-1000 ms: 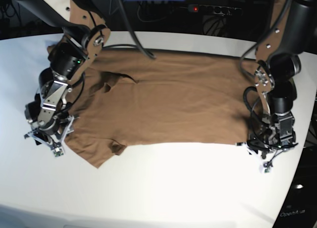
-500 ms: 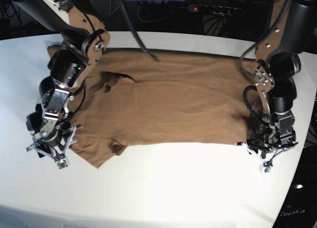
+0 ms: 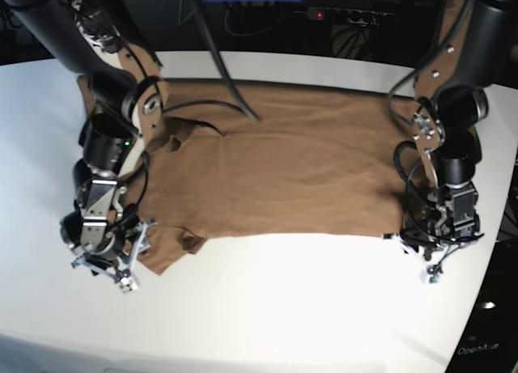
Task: Fold the T-shirt properly
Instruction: 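Lower both grippers and pinch the hem corners, then lift the hem with both grippers and fold it toward the collar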
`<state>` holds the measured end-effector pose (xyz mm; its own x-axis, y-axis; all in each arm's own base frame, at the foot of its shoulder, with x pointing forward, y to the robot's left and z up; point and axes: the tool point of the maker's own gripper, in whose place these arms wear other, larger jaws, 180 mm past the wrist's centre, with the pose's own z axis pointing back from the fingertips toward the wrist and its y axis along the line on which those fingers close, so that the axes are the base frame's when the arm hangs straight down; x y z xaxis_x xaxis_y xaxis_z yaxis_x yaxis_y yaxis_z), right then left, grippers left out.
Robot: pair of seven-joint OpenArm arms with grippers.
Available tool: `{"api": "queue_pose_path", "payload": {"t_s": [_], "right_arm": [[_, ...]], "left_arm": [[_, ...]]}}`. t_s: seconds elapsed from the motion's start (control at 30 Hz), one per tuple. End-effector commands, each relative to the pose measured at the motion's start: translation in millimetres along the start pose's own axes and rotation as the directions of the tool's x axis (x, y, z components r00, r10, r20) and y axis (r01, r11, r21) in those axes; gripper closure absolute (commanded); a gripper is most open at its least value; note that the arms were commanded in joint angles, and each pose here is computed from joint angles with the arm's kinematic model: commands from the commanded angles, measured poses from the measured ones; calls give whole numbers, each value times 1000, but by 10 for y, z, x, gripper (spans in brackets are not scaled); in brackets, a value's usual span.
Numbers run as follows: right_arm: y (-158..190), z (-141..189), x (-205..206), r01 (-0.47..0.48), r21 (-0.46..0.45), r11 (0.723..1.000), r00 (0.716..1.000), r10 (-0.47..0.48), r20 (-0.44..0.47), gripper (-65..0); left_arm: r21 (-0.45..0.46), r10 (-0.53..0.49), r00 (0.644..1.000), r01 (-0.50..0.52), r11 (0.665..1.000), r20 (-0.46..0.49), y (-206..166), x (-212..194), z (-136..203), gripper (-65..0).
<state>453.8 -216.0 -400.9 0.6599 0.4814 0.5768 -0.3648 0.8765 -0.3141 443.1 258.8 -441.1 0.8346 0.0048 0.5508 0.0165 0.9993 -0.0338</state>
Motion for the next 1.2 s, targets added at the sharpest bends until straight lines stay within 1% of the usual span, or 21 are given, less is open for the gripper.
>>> {"api": "queue_pose_path", "payload": {"t_s": [0.0,0.1,0.17,0.27,0.4,0.5,0.63,0.87,1.03,1.17], "right_arm": [[-246,73,250,9,-46,999,998,-6,59,-369],[-355,103,341,12,-60,998,997,-7,76,-369],[-439,125,326,14,-74,997,997,-8,75,-369],[-456,131,335,29,-71,997,996,-23,87,-369],[-364,29,219,68,-9,998,995,-67,78,-369],[-319,-49,208,100,45,994,990,-104,99,-369],[-198,-143,169,117,109,987,984,-131,125,-369],[-45,-210,94,135,163,977,978,-157,136,-369],[-24,-214,105,135,168,976,977,-160,141,-364],[-24,-214,105,135,168,976,977,-160,141,-358]], "left_arm": [[-8,-19,998,19,1000,-66,-50,-121,-14,-83],[-8,-19,998,19,1000,-66,-50,-121,-14,-83],[-8,-19,998,19,1000,-66,-50,-121,-14,-83],[-8,-19,998,19,1000,-66,-50,-121,-14,-83],[-8,-17,998,16,1000,-69,-51,-130,-17,-83],[-17,-24,997,23,1000,-67,-124,-119,-32,-83],[-22,-23,998,22,1000,-65,-161,-111,-40,-83],[-27,-21,997,19,999,-69,-175,-141,-53,-83],[-30,-17,997,15,999,-71,-185,-145,-54,-83],[-26,-19,996,17,1000,-81,-171,-229,-64,-83]]}}
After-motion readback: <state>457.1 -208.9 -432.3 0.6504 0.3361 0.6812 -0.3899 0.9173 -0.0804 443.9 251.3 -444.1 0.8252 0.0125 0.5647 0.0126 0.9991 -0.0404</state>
